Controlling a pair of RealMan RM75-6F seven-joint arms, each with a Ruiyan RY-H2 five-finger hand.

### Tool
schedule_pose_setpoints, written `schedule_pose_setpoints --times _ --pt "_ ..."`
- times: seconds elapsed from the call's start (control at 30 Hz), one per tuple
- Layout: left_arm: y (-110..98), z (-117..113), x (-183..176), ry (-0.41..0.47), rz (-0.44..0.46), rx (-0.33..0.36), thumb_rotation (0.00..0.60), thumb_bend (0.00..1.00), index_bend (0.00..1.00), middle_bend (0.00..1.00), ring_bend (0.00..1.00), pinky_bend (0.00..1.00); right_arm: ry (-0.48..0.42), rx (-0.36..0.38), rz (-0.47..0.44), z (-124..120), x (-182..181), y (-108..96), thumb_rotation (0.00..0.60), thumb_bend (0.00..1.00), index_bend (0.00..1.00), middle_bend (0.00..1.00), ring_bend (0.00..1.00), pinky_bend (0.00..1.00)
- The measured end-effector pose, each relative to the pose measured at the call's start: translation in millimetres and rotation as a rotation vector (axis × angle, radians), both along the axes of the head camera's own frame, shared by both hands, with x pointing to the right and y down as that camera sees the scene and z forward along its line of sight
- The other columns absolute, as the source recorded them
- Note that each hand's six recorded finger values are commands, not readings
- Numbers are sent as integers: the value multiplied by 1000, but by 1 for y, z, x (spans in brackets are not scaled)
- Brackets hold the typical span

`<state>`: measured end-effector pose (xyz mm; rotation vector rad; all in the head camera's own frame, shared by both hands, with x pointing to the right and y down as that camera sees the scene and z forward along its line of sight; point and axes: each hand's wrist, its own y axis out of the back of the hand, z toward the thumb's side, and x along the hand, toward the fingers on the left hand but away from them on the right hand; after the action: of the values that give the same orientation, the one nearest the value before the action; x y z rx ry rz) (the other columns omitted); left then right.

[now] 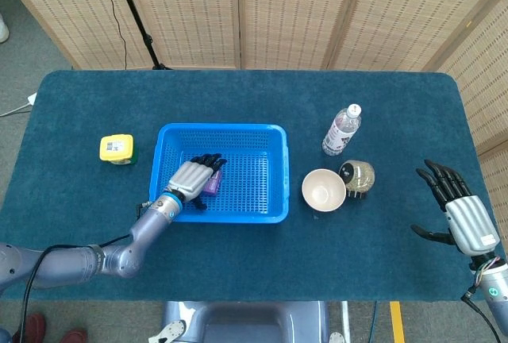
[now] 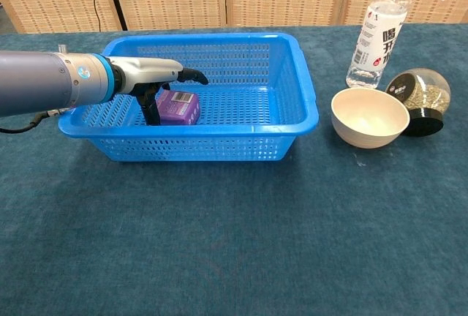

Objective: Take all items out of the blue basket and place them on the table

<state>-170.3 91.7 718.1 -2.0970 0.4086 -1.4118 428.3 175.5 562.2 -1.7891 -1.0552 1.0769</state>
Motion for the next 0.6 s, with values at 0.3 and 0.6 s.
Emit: schedule_pose_setpoints --times 0.3,0.6 --pt "-3 9 2 -28 -23 21 600 327 335 265 308 562 -1 -4 0 1 0 0 600 0 0 0 8 64" --pt "-11 3 4 -19 -49 94 600 443 485 385 405 597 -7 -1 3 -1 1 -1 600 0 0 0 12 64"
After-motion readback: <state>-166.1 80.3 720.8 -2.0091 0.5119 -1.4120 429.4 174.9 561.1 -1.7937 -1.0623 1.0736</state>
